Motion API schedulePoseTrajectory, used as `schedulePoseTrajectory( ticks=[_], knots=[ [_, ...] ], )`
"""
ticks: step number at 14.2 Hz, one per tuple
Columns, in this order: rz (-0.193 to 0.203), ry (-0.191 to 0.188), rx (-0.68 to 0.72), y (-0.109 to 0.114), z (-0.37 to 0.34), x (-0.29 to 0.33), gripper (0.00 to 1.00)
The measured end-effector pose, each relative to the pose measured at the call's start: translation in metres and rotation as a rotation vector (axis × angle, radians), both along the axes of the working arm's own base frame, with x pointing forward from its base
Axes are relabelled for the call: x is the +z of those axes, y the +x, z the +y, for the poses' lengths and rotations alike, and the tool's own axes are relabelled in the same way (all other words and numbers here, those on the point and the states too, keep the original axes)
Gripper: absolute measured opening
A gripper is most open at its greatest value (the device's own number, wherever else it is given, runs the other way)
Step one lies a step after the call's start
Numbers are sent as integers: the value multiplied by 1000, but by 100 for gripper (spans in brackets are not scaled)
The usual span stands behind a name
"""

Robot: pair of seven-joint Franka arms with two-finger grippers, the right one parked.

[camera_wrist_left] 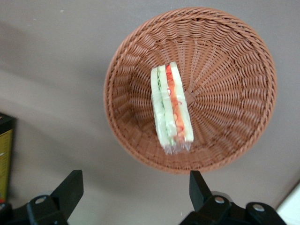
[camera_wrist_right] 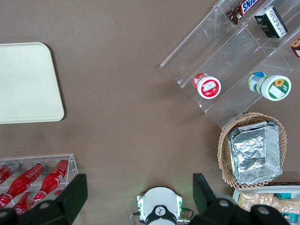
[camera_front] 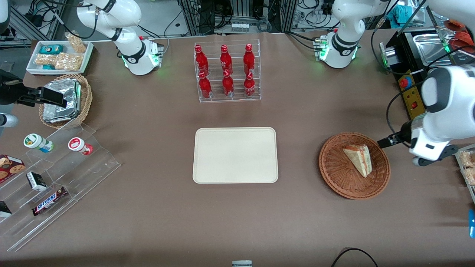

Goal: Place sandwich from basket to tray
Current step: 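Move the left gripper down over the wrapped sandwich in the wicker basket, then close the left gripper on the sandwich and lift it from the basket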

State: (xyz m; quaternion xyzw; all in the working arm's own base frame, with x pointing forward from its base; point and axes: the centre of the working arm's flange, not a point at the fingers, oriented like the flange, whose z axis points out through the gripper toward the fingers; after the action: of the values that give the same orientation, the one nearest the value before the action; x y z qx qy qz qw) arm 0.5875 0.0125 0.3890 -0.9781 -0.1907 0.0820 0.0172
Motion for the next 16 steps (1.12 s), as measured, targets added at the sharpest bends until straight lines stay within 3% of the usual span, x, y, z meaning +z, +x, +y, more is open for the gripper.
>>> schedulePoseTrajectory(
  ticks=[3,10,16],
  knots=[
    [-15,3,37,-9,-2,-34,100],
    [-90,-6,151,9,-3,-84,100],
    [-97,-11,156,12,-8,-92,100]
  ],
)
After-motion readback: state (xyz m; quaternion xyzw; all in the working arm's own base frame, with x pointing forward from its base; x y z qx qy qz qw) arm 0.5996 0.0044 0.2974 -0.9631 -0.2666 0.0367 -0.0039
